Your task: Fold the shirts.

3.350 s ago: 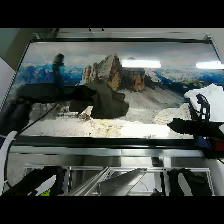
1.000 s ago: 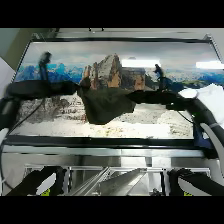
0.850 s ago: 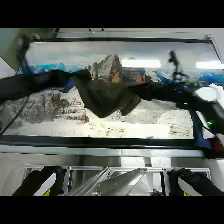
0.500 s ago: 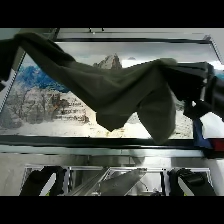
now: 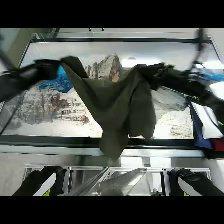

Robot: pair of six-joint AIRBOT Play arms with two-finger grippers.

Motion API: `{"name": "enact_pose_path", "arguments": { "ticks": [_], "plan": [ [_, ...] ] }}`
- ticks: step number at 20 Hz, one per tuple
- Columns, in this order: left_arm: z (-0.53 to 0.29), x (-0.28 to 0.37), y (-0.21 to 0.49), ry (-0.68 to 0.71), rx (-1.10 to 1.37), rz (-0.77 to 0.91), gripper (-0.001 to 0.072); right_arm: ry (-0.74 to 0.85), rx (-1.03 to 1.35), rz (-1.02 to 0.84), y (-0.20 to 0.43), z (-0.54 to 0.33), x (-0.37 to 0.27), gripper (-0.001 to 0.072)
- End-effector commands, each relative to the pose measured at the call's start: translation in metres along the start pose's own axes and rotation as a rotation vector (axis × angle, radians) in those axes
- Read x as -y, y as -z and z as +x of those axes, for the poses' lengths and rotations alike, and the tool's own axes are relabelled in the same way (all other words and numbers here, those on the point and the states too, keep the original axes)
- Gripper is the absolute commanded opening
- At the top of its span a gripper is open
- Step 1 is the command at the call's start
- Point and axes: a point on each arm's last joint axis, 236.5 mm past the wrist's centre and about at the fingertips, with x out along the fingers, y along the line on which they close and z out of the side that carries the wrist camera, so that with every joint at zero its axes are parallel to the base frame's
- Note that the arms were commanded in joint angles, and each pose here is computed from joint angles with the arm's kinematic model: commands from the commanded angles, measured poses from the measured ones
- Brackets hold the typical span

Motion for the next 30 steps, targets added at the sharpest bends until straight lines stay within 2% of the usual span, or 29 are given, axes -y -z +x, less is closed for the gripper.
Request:
{"name": "enact_pose_path", "arguments": {
  "ticks": [1,4,7,9,10,11,13,16,20,21,22,23,25,26,30],
  "plan": [
    [0.073,-0.058,0.084,-0.062,-0.225,-0.101,0.0012,0.043,-0.198,0.188,0.095,0.057,0.078,0.0257],
    [0.105,-0.081,0.147,-0.063,-0.407,-0.140,0.0012,0.097,-0.282,0.291,0.150,0.074,0.122,0.0245],
    [0.114,-0.110,0.185,-0.102,-0.519,-0.138,0.0013,0.082,-0.289,0.317,0.150,0.063,0.130,0.0256],
    [0.107,-0.131,0.197,-0.119,-0.589,-0.156,0.0015,0.021,-0.269,0.342,0.126,0.035,0.121,0.0373],
    [0.104,-0.140,0.192,-0.126,-0.589,-0.176,0.0130,-0.005,-0.259,0.367,0.113,0.017,0.116,0.0373],
    [0.101,-0.151,0.183,-0.140,-0.570,-0.189,0.0691,-0.021,-0.262,0.376,0.104,-0.002,0.112,0.0373],
    [0.096,-0.168,0.162,-0.163,-0.533,-0.210,0.0673,0.000,-0.346,0.409,0.114,-0.041,0.107,0.0373],
    [0.093,-0.179,0.136,-0.177,-0.484,-0.205,0.0672,0.096,-0.479,0.522,0.169,-0.083,0.100,0.0373],
    [0.107,-0.147,0.155,-0.060,-0.629,-0.151,0.0672,0.182,-0.497,0.755,0.254,-0.100,0.076,0.0386],
    [0.111,-0.140,0.160,-0.039,-0.658,-0.135,0.0672,0.207,-0.473,0.841,0.274,-0.100,0.071,0.0457],
    [0.115,-0.135,0.163,-0.024,-0.677,-0.126,0.0671,0.215,-0.442,0.910,0.288,-0.097,0.066,0.0610],
    [0.119,-0.133,0.165,-0.017,-0.687,-0.120,0.0672,0.225,-0.425,0.967,0.302,-0.094,0.062,0.0622],
    [0.125,-0.136,0.166,-0.017,-0.690,-0.121,0.0666,0.258,-0.434,1.024,0.327,-0.084,0.055,0.0582],
    [0.127,-0.139,0.167,-0.020,-0.690,-0.126,0.0643,0.269,-0.451,1.026,0.334,-0.078,0.052,0.0582],
    [0.130,-0.147,0.179,-0.026,-0.715,-0.155,0.0643,0.301,-0.464,1.052,0.349,-0.042,0.046,0.0582]
  ]
}}
